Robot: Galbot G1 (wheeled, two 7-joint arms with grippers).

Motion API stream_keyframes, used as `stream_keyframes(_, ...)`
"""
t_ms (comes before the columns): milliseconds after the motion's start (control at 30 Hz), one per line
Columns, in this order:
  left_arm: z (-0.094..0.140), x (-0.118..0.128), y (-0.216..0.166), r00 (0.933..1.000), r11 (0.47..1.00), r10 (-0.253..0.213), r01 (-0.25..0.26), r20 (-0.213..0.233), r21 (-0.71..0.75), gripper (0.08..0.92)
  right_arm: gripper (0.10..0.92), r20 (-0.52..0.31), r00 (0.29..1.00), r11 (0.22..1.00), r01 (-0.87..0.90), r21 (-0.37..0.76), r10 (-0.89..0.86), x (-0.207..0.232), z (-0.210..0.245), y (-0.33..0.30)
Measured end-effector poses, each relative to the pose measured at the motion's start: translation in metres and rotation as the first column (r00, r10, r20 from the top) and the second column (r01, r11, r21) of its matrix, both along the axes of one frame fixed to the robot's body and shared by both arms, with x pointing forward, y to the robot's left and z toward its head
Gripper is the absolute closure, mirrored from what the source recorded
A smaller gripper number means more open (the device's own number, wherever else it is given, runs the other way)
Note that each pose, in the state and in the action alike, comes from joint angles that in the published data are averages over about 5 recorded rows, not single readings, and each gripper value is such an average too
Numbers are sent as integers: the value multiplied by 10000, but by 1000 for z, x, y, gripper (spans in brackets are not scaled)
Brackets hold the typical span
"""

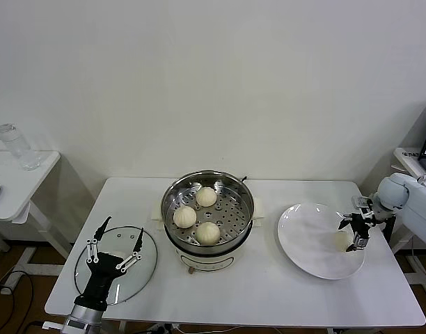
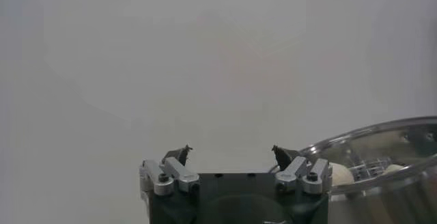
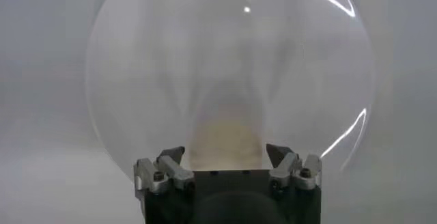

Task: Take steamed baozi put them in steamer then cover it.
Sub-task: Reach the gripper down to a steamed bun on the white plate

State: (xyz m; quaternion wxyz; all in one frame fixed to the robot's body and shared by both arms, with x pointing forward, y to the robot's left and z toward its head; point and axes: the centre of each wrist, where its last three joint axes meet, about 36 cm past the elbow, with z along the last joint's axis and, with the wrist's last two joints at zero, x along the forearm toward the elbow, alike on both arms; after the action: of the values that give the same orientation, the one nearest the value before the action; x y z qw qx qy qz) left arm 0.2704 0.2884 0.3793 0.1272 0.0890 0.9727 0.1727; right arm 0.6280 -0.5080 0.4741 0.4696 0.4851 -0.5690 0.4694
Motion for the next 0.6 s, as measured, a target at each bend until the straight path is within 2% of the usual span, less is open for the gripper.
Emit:
stream_keyframes(233,0,0,0,10000,10000,19,-19,6,-7,177,320,-36,10000,10000,77,-41,-77,0,-7,-1)
stream_keyframes(600,1,1,1,10000,10000,2,-2,47,14,177,347,89,10000,10000,-31,81,30,9,18,5)
